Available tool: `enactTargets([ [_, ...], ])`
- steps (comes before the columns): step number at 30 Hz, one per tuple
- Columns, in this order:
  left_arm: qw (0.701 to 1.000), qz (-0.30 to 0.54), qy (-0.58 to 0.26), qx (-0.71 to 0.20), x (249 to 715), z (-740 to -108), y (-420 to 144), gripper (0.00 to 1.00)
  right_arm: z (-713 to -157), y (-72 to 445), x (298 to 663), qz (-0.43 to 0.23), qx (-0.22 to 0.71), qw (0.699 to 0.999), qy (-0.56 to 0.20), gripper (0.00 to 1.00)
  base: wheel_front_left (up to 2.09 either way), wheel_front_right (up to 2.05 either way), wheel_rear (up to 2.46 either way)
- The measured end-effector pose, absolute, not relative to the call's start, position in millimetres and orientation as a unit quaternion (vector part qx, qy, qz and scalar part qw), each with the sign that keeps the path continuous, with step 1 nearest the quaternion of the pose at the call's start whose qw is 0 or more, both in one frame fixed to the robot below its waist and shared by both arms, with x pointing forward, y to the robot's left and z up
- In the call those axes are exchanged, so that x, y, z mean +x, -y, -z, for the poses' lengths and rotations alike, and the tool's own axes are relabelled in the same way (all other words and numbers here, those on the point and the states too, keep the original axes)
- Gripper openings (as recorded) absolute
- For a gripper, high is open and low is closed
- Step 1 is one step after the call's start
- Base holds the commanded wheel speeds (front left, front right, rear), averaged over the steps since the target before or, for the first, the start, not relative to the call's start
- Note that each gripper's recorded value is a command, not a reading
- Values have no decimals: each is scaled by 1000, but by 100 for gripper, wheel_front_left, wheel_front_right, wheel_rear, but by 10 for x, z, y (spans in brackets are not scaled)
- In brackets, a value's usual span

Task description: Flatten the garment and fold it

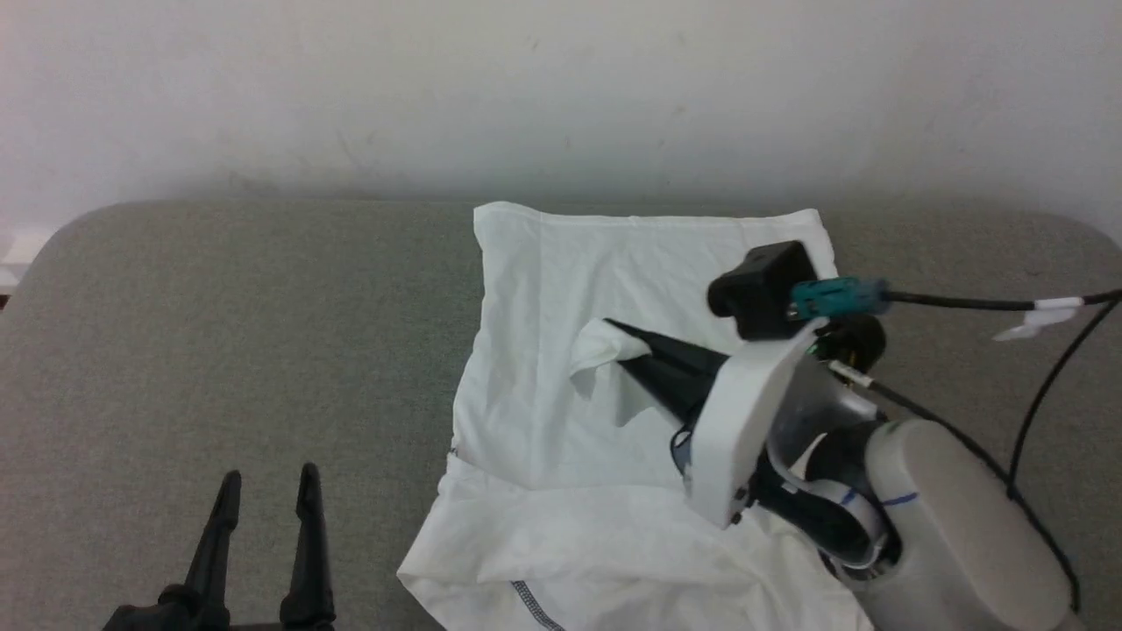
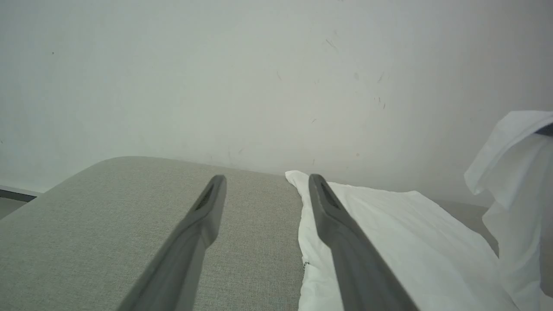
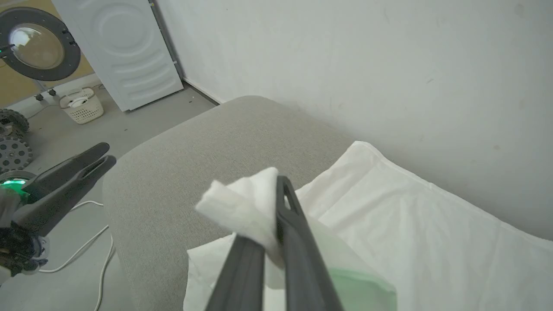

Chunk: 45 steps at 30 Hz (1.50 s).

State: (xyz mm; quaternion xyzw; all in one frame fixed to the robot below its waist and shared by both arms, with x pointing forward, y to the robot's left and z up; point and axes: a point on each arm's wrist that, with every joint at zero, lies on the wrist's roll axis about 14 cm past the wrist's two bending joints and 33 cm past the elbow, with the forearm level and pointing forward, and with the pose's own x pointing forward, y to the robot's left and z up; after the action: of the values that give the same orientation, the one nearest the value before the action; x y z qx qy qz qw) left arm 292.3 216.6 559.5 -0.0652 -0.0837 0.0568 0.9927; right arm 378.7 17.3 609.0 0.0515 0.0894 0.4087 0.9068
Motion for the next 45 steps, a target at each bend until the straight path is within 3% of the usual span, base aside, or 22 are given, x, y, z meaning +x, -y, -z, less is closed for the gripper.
enactTargets([
  [6,993,-64,78,-68,2979,-5550,-2184,100,-5493,-592,3756,-444,17,882,-156,0,0,0,0],
  [16,991,-93,62,-67,2997,-5416,-2307,100,-4377,-917,3402,-487,-33,830,-270,0,0,0,0],
  [26,991,-96,59,-69,3017,-5390,-2322,100,-4058,-1042,3242,-493,-24,820,-290,0,0,0,0],
  [27,991,-96,60,-69,3016,-5391,-2319,100,-4044,-1035,3239,-491,-24,820,-291,3,0,0,0],
  [30,991,-92,63,-70,3017,-5410,-2309,100,-4077,-1035,3224,-489,-7,823,-288,100,0,0,0],
  [34,992,-84,68,-70,3038,-5437,-2275,100,-4331,-1093,3328,-488,27,831,-264,100,0,0,0],
  [39,992,-67,77,-71,3091,-5497,-2195,100,-4796,-953,3737,-454,66,865,-202,100,0,0,0],
  [45,993,-40,86,-72,3151,-5566,-2063,100,-5340,246,4411,-309,84,944,-77,100,0,0,0],
])
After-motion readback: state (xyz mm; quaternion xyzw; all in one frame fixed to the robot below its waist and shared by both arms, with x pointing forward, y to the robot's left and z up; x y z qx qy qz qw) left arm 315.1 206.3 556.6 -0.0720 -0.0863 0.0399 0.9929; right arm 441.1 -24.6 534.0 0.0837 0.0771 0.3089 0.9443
